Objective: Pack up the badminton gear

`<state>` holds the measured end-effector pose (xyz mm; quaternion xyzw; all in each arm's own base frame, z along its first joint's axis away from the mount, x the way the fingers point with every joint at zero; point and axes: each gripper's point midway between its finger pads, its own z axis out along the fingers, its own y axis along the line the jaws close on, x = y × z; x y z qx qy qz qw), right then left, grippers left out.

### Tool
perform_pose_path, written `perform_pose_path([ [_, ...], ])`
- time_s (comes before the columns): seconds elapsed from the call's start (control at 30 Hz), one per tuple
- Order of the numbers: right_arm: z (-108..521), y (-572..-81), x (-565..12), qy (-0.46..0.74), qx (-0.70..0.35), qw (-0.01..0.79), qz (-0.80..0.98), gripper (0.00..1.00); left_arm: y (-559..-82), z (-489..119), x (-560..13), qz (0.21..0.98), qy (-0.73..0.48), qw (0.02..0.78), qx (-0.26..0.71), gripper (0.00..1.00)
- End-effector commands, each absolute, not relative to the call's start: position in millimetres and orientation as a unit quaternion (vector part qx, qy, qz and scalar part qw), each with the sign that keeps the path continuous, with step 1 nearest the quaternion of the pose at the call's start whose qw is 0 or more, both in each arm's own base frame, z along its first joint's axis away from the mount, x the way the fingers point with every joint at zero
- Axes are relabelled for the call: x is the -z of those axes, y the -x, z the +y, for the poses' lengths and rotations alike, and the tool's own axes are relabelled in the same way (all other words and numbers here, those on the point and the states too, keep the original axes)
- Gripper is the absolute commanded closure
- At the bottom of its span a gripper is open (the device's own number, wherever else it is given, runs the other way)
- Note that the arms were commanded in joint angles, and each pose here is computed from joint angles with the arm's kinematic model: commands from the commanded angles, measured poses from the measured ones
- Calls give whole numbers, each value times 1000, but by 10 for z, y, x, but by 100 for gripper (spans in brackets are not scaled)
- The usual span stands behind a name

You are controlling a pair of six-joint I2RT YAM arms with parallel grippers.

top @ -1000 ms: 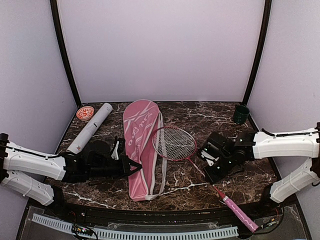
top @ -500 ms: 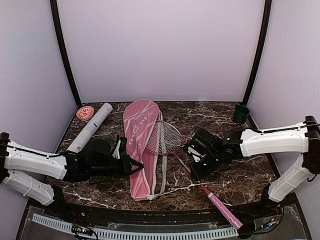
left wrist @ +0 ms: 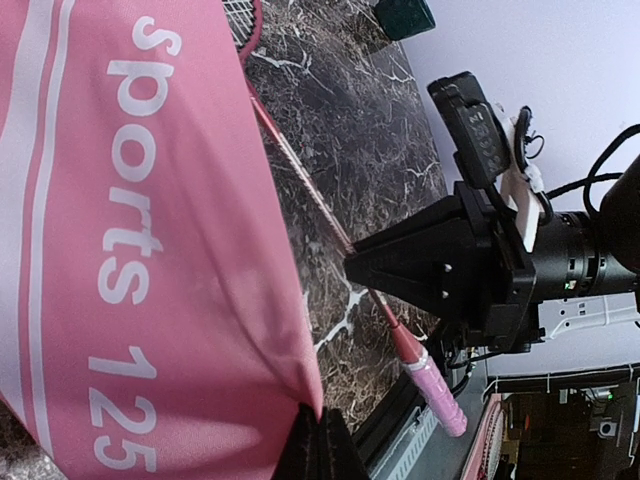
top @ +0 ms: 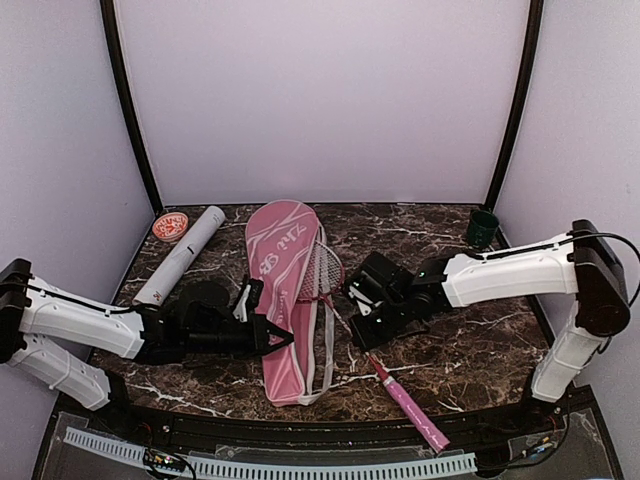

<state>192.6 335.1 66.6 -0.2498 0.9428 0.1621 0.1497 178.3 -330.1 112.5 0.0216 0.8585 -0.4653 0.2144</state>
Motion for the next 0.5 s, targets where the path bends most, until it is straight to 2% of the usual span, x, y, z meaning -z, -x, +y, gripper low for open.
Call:
perform_pose_path([
  [0.0, 3837, -2211, -965, 221, -229, 221, 922, 100, -1791, -3484, -1372, 831, -44, 218, 510, 100],
  [0.13, 4086, -2386, -1114, 204, -259, 252, 910, 100, -1741, -3554, -1323, 828, -56, 200, 520, 100],
  [0.47, 4423, -2621, -1179, 168, -321, 266, 893, 100, -1617, -3681, -1268, 823, -88, 162, 537, 100],
])
